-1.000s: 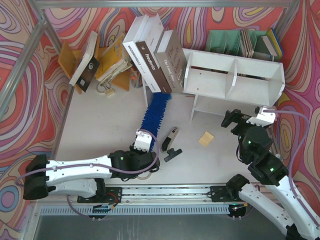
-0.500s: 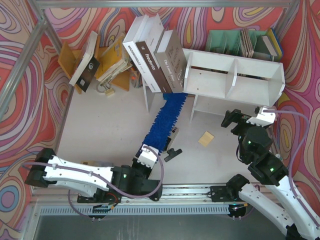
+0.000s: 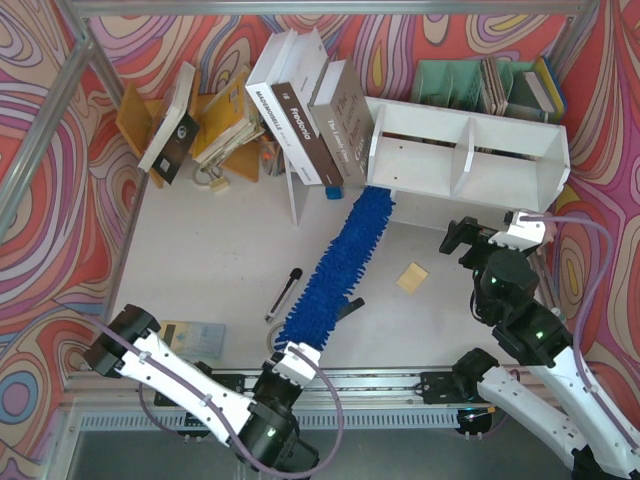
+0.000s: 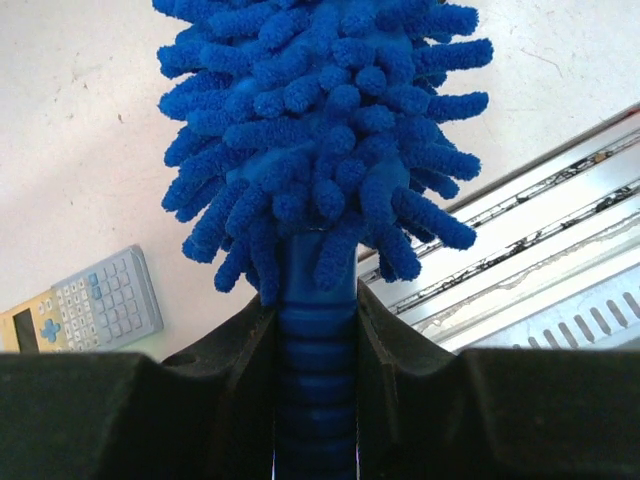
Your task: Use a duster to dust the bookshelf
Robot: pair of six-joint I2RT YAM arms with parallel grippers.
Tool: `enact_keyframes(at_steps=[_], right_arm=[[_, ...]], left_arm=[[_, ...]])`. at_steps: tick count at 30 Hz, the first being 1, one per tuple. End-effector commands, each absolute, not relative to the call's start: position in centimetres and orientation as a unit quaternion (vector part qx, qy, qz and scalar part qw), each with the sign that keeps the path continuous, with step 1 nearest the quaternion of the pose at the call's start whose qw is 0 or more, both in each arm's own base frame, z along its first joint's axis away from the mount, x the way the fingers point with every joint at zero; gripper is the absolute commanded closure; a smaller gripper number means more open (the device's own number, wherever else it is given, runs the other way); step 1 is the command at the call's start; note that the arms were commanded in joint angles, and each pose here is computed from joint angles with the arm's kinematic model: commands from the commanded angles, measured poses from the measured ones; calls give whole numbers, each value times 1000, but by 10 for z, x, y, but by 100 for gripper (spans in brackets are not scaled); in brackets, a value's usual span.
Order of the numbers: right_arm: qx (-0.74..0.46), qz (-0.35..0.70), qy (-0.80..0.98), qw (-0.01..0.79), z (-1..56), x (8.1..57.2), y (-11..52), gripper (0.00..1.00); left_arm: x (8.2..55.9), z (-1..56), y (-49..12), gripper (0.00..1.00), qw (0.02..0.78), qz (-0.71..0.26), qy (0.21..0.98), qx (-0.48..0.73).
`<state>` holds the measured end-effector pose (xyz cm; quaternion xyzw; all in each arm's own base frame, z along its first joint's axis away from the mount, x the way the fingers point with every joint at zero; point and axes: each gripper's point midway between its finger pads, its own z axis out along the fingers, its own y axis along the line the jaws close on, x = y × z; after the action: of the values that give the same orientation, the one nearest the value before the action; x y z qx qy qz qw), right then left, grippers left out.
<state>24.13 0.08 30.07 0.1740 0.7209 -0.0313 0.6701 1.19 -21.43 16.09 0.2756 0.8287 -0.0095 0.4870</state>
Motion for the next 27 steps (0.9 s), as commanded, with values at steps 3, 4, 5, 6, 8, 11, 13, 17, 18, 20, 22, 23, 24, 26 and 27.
enact_keyframes(at_steps=[3, 4, 5, 6, 8, 11, 13, 17, 18, 20, 22, 23, 24, 26, 27], right_arm=[[175, -39, 723, 667, 299, 243, -1, 11], [175, -39, 723, 667, 299, 243, 0, 11], [176, -40, 723, 667, 299, 243, -1, 11], [175, -41, 723, 667, 299, 243, -1, 11], [176, -41, 724, 666, 299, 243, -1, 11], [176, -41, 723, 666, 299, 243, -1, 11], [177, -41, 723, 667, 299, 242, -1, 11], [176, -41, 723, 667, 299, 243, -1, 11], [176, -41, 723, 667, 299, 243, -1, 11], [176, -39, 723, 667, 299, 243, -1, 11], [175, -38, 723, 667, 299, 243, 0, 11], [174, -39, 723, 667, 299, 243, 0, 10], [173, -39, 724, 666, 299, 244, 1, 11], [173, -39, 724, 666, 299, 244, 1, 10], [174, -39, 724, 666, 299, 244, 0, 11]], left_arm=[[10, 195, -216, 100, 545, -39, 789, 281], [7, 199, -219, 100, 549, -44, 784, 287], [5, 202, -222, 100, 551, -48, 780, 292], [4, 205, -223, 100, 554, -49, 776, 297], [4, 211, -226, 100, 561, -53, 770, 299], [6, 214, -225, 100, 564, -65, 768, 296], [7, 209, -221, 100, 558, -68, 774, 292], [7, 194, -216, 100, 539, -78, 787, 289], [7, 190, -215, 100, 536, -82, 790, 287], [9, 182, -211, 100, 525, -83, 800, 280], [10, 170, -210, 100, 509, -74, 811, 279], [10, 165, -211, 100, 500, -72, 816, 282], [11, 160, -212, 100, 493, -70, 819, 285], [12, 148, -215, 100, 474, -65, 831, 283], [12, 142, -215, 100, 464, -57, 836, 287]])
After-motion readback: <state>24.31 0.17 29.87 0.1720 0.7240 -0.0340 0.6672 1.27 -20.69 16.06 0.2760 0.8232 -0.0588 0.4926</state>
